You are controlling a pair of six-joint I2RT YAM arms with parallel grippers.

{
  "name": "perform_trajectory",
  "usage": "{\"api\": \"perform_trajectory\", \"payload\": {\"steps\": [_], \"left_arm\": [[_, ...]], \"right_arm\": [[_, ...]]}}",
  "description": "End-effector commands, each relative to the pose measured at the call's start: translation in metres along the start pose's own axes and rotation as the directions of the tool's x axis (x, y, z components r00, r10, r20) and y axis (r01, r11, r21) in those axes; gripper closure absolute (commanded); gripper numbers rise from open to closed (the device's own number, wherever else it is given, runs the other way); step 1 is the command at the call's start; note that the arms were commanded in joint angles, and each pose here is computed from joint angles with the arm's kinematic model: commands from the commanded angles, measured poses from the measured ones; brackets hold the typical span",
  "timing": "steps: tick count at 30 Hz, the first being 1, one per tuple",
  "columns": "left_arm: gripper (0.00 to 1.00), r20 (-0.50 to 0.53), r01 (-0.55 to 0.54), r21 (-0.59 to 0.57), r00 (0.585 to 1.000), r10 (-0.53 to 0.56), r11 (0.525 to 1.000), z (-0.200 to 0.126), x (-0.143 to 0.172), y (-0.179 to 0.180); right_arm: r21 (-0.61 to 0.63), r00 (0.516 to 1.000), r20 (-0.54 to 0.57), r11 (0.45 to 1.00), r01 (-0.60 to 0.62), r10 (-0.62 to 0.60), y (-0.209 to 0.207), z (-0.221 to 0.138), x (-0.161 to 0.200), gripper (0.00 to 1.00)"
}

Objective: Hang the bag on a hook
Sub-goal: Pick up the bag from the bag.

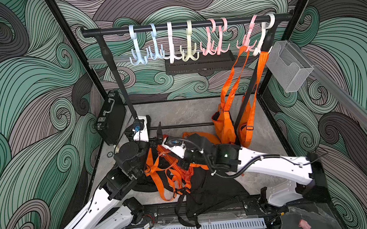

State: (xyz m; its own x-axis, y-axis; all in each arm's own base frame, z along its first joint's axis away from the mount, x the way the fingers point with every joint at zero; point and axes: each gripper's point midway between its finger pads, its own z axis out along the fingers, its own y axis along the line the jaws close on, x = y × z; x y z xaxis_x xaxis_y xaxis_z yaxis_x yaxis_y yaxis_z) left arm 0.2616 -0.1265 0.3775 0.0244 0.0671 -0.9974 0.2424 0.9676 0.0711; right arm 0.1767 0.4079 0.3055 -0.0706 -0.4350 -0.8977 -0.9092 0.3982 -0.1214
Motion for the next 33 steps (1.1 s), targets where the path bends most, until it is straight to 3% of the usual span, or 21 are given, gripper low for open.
{"api": "perform_trajectory", "payload": {"steps": [1,4,9,15,17,20,25,28,31,33], "left_arm": [[0.02,0.026,0.003,0.367,1.000,-0.014,0.930,-0.015,-0.014,-0.062],[0.02,-0.011,0.042,0.502,0.999,-0.043,0.864,-0.023,-0.020,-0.089],[0.01,-0.021,0.083,0.631,0.996,-0.090,0.771,-0.042,-0.036,-0.111],[0.02,-0.196,0.241,0.760,0.970,-0.140,0.603,-0.060,-0.018,-0.144],[0.02,-0.245,0.283,0.759,0.958,-0.146,0.586,-0.062,-0.008,-0.148],[0.02,-0.297,0.314,0.743,0.946,-0.130,0.591,-0.061,0.016,-0.150],[0.14,-0.372,0.305,0.642,0.926,-0.062,0.704,-0.042,0.063,-0.141],[0.29,-0.389,0.295,0.592,0.920,-0.055,0.750,-0.033,0.075,-0.135],[0.54,-0.381,0.279,0.560,0.923,-0.057,0.780,-0.029,0.076,-0.127],[0.61,-0.377,0.276,0.539,0.924,-0.065,0.796,-0.027,0.076,-0.123]], "right_arm": [[0.055,0.999,-0.011,0.998,0.032,-0.032,-0.019,-0.024,0.002,1.00],[0.102,0.999,0.020,0.994,0.033,-0.035,-0.037,-0.046,-0.009,1.00],[0.145,0.999,0.011,0.988,0.044,-0.046,-0.053,-0.066,-0.012,1.00],[0.217,0.998,0.005,0.974,0.062,-0.065,-0.071,-0.075,-0.021,1.00],[0.235,0.998,0.010,0.970,0.065,-0.069,-0.076,-0.079,-0.025,1.00],[0.247,0.997,0.027,0.967,0.060,-0.069,-0.081,-0.086,-0.031,1.00],[0.247,0.993,0.076,0.967,0.070,-0.091,-0.081,-0.106,-0.048,1.00],[0.288,0.989,0.094,0.954,0.084,-0.116,-0.088,-0.123,-0.057,1.00],[0.337,0.985,0.095,0.936,0.103,-0.143,-0.096,-0.141,-0.063,1.00],[0.366,0.983,0.103,0.925,0.103,-0.150,-0.103,-0.155,-0.068,1.00]]}}
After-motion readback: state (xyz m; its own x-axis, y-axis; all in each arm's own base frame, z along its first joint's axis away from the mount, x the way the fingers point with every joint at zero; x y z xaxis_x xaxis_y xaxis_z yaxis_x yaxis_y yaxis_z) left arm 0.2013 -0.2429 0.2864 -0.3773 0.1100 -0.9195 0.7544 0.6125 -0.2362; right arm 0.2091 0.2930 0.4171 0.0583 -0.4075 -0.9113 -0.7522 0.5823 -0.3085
